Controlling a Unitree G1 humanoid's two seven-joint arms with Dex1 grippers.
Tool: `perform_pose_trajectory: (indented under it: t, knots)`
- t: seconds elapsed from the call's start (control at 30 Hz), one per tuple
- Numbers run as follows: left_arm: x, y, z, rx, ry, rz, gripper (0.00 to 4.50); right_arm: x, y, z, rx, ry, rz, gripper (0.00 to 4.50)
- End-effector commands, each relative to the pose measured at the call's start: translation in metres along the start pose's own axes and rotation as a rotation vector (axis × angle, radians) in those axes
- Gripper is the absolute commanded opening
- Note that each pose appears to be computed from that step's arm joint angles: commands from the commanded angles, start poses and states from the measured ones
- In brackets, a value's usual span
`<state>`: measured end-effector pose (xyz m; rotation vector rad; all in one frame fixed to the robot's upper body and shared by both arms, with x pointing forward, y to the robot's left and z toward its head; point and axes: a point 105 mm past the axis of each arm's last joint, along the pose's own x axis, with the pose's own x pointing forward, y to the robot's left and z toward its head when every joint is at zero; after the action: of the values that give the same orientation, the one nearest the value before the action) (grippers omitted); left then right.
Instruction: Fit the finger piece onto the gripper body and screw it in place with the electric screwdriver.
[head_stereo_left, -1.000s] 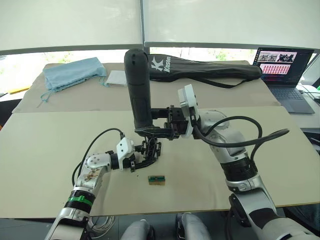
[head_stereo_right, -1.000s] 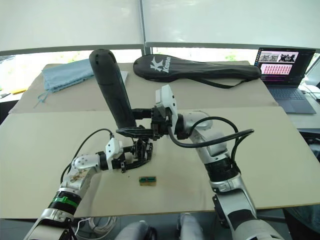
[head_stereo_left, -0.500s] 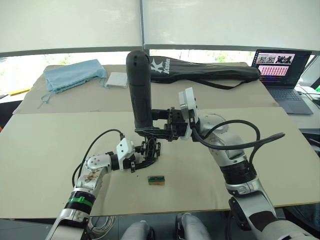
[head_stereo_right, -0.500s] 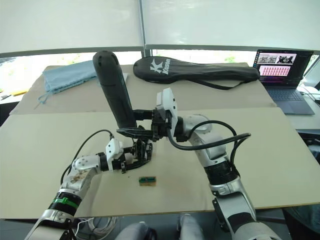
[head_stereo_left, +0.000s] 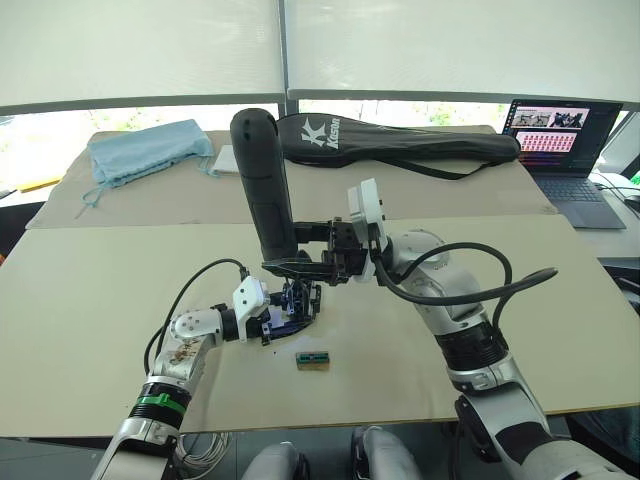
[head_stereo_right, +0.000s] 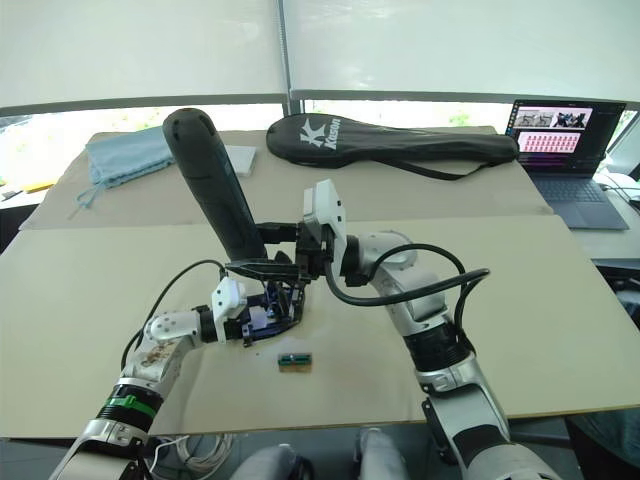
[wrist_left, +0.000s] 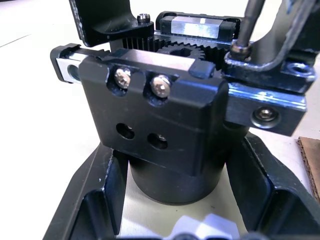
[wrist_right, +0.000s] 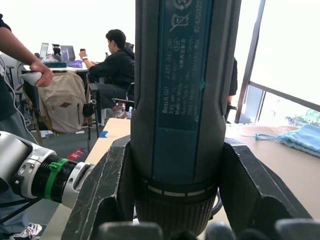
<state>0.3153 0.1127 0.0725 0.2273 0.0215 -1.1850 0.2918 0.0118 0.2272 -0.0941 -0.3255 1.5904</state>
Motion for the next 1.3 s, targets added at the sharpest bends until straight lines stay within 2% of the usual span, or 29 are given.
perform_pose_trajectory:
  t: [0.03, 0.37, 0.53, 0.83, 1.3]
  knots:
    - [0.001, -0.003, 0.001, -0.004, -0.002, -0.015, 2.34, -0.004, 0.000, -0.032, 0.069, 0.119, -0.017, 1.93]
    - [0.001, -0.003, 0.000, -0.002, 0.001, -0.011, 2.34, -0.007, -0.005, -0.016, 0.034, 0.078, -0.011, 1.93]
    - [0.000, -0.003, -0.004, -0.008, 0.018, -0.002, 2.34, -0.006, -0.010, 0.030, -0.053, -0.034, 0.030, 1.93]
    - [-0.001, -0.002, -0.017, -0.024, 0.072, 0.017, 2.34, -0.005, -0.007, 0.076, -0.147, -0.173, 0.078, 1.93]
    - [-0.003, -0.004, -0.026, -0.039, 0.109, 0.027, 2.34, -0.008, 0.001, 0.102, -0.170, -0.261, 0.146, 1.93]
